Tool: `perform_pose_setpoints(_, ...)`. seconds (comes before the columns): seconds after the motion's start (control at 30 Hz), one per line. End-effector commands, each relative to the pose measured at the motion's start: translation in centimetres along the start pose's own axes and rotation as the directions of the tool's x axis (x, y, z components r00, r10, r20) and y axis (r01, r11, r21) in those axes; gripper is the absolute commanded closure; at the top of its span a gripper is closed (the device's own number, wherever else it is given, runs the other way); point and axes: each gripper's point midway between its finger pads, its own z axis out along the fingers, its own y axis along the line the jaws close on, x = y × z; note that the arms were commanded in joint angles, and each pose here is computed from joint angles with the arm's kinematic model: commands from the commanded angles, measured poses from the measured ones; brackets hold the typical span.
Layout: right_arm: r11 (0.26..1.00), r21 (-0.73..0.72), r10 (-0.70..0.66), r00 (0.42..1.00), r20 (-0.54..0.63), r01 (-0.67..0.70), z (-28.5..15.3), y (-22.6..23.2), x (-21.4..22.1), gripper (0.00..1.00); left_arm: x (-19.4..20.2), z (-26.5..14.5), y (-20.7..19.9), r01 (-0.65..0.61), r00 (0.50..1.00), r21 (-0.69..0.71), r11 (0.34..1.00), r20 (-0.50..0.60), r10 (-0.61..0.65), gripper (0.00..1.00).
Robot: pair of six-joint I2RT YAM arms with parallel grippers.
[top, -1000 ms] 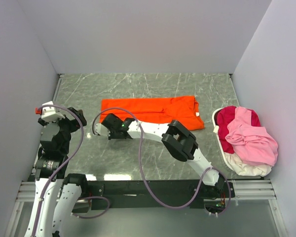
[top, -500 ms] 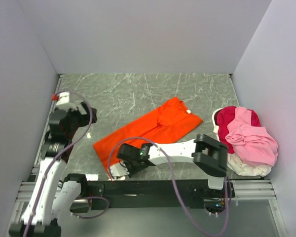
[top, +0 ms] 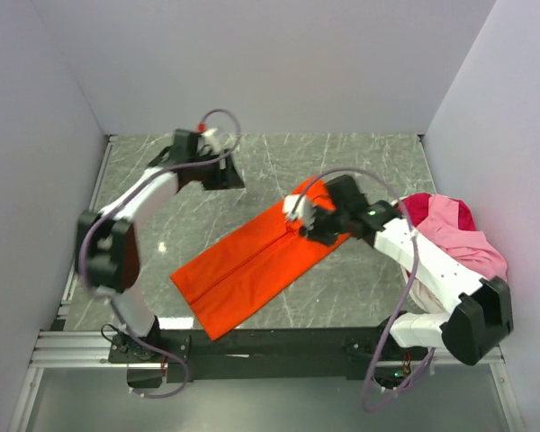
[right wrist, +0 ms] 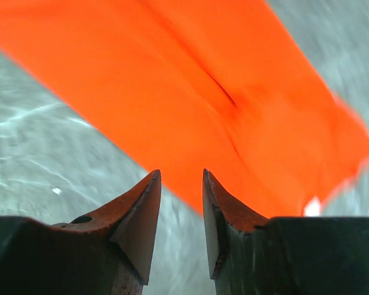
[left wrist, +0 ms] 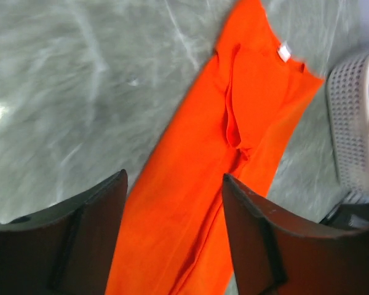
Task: Fold and stack the t-shirts
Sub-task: Fold the tshirt
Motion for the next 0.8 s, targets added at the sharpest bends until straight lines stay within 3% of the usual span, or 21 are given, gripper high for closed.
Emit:
perform_pose_setpoints(0.0,0.975,0.013,0.217,0.970,0.113,-0.220,-2.1,-1.0,0.9,0.59,1.3,5.1,-1.7,-0.077,0.979,0.088,0.993,-0.183,0.092,0.34)
perform_pose_setpoints(0.13,0.928,0.031,0.359,0.914,0.188,-0.371,-4.4,-3.4,0.9,0.59,1.7,10.3,-1.6,-0.100,0.950,0.141,0.985,-0.280,0.136,0.43)
perform_pose_setpoints(0.17,0.910,0.037,0.397,0.896,0.200,-0.412,-4.8,-3.9,1.1,0.59,0.3,11.1,-2.4,-0.138,0.951,0.160,0.977,-0.255,0.176,0.43)
perform_pose_setpoints(0.2,0.906,0.041,0.404,0.891,0.208,-0.420,-5.0,-4.1,1.1,0.59,2.1,12.8,-1.5,-0.116,0.935,0.150,0.982,-0.318,0.159,0.44)
perform_pose_setpoints(0.3,0.896,0.052,0.420,0.881,0.219,-0.441,-5.3,-4.4,1.4,0.59,3.1,15.4,-2.6,-0.145,0.917,0.194,0.970,-0.342,0.206,0.46)
perform_pose_setpoints(0.77,0.870,0.060,0.466,0.855,0.227,-0.490,-6.0,-4.9,2.9,0.59,7.2,20.4,-3.7,-0.085,0.883,0.244,0.966,-0.430,0.186,0.58)
